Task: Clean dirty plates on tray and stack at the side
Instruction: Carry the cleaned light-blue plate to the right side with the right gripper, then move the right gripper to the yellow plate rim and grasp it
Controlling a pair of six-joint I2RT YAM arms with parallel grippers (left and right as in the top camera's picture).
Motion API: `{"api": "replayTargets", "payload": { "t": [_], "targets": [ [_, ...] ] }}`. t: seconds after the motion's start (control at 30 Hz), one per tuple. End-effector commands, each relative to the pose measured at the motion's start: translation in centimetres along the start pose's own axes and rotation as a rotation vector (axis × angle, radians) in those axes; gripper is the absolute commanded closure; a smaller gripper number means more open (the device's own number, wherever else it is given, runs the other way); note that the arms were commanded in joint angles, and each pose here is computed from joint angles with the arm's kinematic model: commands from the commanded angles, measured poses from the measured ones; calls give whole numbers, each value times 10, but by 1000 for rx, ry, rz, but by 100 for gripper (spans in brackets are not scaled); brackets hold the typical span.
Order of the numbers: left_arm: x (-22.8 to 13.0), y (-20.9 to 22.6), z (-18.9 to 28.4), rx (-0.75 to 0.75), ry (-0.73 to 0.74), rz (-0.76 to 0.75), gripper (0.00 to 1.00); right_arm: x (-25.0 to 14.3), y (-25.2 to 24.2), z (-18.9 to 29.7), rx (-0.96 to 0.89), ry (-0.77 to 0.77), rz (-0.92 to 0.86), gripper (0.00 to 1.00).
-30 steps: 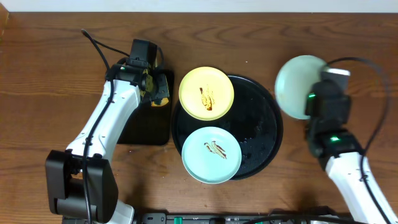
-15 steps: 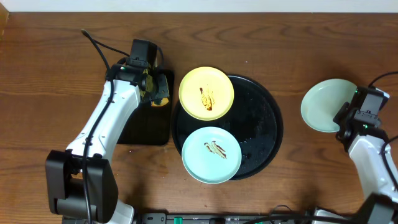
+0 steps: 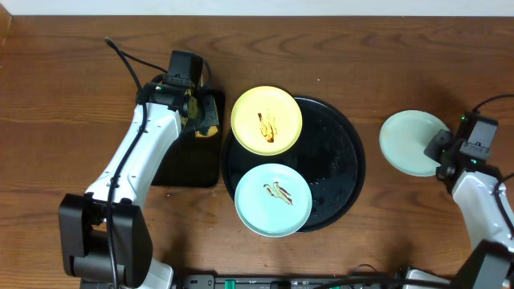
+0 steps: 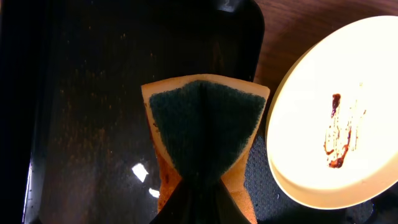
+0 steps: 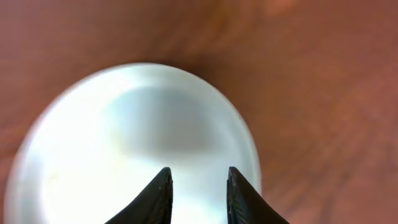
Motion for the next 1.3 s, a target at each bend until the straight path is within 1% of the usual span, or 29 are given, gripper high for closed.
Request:
{"api": "replayTargets", "payload": {
  "t": [0.0, 0.07, 0.17, 0.2, 0.27, 0.33, 0.43, 0.57, 0.7, 0.97, 1.07, 1.13, 1.27],
  "targets": [
    [0, 2, 4, 8, -14, -16, 92, 25, 42, 28, 291, -60, 106, 72],
    [0, 1, 4, 7, -14, -17, 92, 27, 66, 41, 411, -55, 188, 69],
    [1, -2, 4, -9, -17, -20, 93, 22, 99, 56, 521, -41, 310, 58],
    [1, -4, 5, -27, -18, -21, 92, 18, 111, 61, 558, -40, 356, 56],
    [2, -8, 5, -62, -20, -23, 92, 9, 130, 68, 606, -37, 412, 55],
    [4, -12, 5, -85, -29, -31, 92, -1, 149, 72, 650, -28, 459, 58],
    [4, -19, 5, -100, -42, -47, 92, -20, 176, 73, 709, -5, 521, 58],
    [2, -30, 5, -115, -51, -82, 92, -44, 205, 62, 756, 47, 547, 55],
    [0, -39, 6, -126, -54, -104, 92, -68, 230, 40, 783, 98, 542, 56],
    [-7, -53, 3, -142, -48, -144, 92, -111, 256, 2, 795, 196, 492, 55],
    [-10, -61, -1, -151, -48, -164, 92, -123, 261, -7, 795, 221, 478, 58],
    [-12, -66, -4, -156, -47, -176, 92, -127, 263, -9, 796, 230, 474, 62],
    [-14, -78, -12, -169, -48, -203, 92, -131, 266, -8, 802, 231, 482, 83]
  ]
}}
Point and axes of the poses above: each gripper's point midway between its finger pads, its own z axis back along the fingers, its own y axis along the line the jaws close on, x = y × z, the point moved 7 cm from there along z, back along the fingers
